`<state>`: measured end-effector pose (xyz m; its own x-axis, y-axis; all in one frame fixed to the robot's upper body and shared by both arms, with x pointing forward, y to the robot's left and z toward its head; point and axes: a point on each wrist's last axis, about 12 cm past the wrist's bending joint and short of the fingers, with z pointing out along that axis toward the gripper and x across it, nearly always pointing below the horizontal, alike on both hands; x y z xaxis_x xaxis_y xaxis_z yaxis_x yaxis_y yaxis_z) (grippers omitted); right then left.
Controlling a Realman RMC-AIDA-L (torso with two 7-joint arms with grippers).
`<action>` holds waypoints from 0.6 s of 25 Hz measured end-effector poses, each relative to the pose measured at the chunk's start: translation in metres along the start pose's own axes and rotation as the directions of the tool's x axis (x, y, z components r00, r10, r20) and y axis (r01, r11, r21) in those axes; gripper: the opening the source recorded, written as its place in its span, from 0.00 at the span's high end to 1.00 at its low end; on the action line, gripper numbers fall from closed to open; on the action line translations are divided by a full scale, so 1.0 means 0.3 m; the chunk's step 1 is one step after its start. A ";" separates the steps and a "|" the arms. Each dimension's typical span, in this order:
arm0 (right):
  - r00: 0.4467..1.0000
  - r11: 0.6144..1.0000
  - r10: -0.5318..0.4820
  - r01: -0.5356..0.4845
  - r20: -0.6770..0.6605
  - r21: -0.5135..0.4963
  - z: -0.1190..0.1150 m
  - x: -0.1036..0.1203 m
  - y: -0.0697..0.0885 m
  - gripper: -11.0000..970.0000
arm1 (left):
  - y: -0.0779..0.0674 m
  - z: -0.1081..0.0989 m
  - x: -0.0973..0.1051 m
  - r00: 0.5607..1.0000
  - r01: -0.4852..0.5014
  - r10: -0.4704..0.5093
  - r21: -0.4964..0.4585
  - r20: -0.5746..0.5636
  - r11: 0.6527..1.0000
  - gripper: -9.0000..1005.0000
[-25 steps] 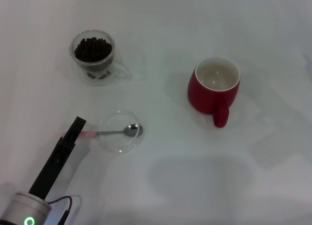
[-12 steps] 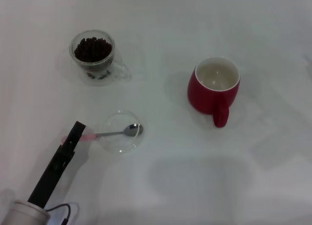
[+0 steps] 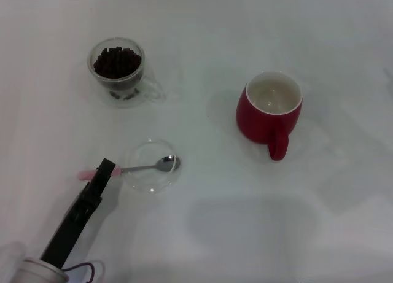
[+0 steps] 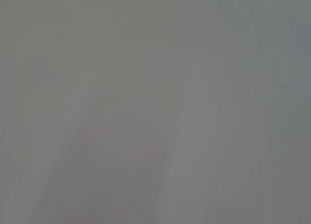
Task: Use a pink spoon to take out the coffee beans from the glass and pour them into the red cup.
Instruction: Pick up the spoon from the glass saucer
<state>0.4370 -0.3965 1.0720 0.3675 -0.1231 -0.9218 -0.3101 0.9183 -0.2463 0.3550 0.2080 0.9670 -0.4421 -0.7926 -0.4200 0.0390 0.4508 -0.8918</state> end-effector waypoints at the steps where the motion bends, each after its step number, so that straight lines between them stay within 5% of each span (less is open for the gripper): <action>1: 1.000 1.000 -0.001 0.001 -0.001 0.000 -0.001 0.000 -0.001 0.64 | -0.001 0.000 0.001 1.000 -0.001 0.001 0.002 -0.001 1.000 0.61; 10: 1.000 1.000 -0.009 0.009 -0.009 0.010 -0.030 -0.002 0.002 0.64 | -0.004 0.000 -0.001 1.000 0.018 -0.018 0.008 0.005 1.000 0.62; 15: 1.000 1.000 -0.013 0.013 -0.008 0.019 -0.036 -0.001 0.011 0.64 | -0.001 0.001 -0.002 0.999 0.038 -0.038 0.002 0.007 0.999 0.72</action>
<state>0.4263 -0.3974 1.0681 0.3642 -0.1383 -0.9210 -0.2883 0.9236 -0.2527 0.3554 0.2083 0.9676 -0.4366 -0.8120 -0.3874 0.0244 0.4198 -0.9073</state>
